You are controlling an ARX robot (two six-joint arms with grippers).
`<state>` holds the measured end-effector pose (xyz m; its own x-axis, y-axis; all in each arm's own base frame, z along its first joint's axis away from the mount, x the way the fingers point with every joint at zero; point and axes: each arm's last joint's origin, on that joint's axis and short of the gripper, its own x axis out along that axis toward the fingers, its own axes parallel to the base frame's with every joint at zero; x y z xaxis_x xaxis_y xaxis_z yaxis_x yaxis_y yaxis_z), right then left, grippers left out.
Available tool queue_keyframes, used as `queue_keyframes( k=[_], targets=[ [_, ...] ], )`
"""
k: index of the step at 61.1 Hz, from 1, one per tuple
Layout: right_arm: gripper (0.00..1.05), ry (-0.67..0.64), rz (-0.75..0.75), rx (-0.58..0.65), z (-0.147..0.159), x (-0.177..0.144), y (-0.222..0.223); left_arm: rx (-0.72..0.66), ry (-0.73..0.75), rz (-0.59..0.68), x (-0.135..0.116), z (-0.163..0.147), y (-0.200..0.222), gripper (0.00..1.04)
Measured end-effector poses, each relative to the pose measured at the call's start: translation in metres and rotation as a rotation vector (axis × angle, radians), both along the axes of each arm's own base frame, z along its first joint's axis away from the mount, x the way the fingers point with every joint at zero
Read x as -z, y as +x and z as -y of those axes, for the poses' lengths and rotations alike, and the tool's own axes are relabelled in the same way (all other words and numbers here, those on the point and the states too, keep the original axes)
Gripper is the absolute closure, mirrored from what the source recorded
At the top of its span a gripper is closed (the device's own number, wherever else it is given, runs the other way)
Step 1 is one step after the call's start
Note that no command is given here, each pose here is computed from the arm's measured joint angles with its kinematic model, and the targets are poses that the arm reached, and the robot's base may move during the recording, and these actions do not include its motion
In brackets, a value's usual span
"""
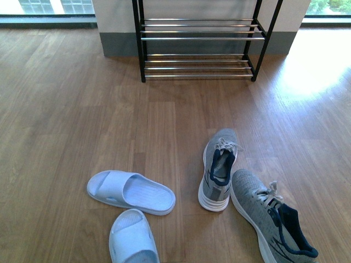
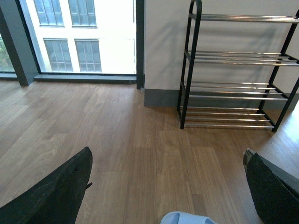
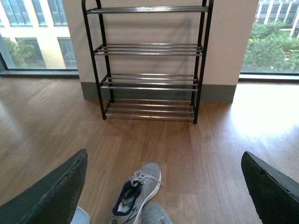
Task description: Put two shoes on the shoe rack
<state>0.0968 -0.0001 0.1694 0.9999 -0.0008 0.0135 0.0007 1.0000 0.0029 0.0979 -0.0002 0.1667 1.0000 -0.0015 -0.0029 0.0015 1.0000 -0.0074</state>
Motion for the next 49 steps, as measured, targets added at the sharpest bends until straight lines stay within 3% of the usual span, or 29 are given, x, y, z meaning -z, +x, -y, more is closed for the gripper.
queue_keyframes(
  k=[10, 24, 35, 49],
  targets=[
    [0.09, 0.041, -0.127, 0.127, 0.004, 0.003, 0.010, 0.000, 0.000, 0.000, 0.000, 0.000, 0.000, 0.09],
    [0.09, 0.097, -0.338, 0.097, 0.020, 0.015, 0.073, 0.000, 0.000, 0.000, 0.000, 0.000, 0.000, 0.09],
    [0.09, 0.081, -0.569, 0.090, 0.031, 0.068, 0.126, 0.000, 0.000, 0.000, 0.000, 0.000, 0.000, 0.09],
    [0.09, -0.010, -0.837, 0.041, 0.041, 0.155, 0.154, 0.000, 0.000, 0.000, 0.000, 0.000, 0.000, 0.09]
  ],
)
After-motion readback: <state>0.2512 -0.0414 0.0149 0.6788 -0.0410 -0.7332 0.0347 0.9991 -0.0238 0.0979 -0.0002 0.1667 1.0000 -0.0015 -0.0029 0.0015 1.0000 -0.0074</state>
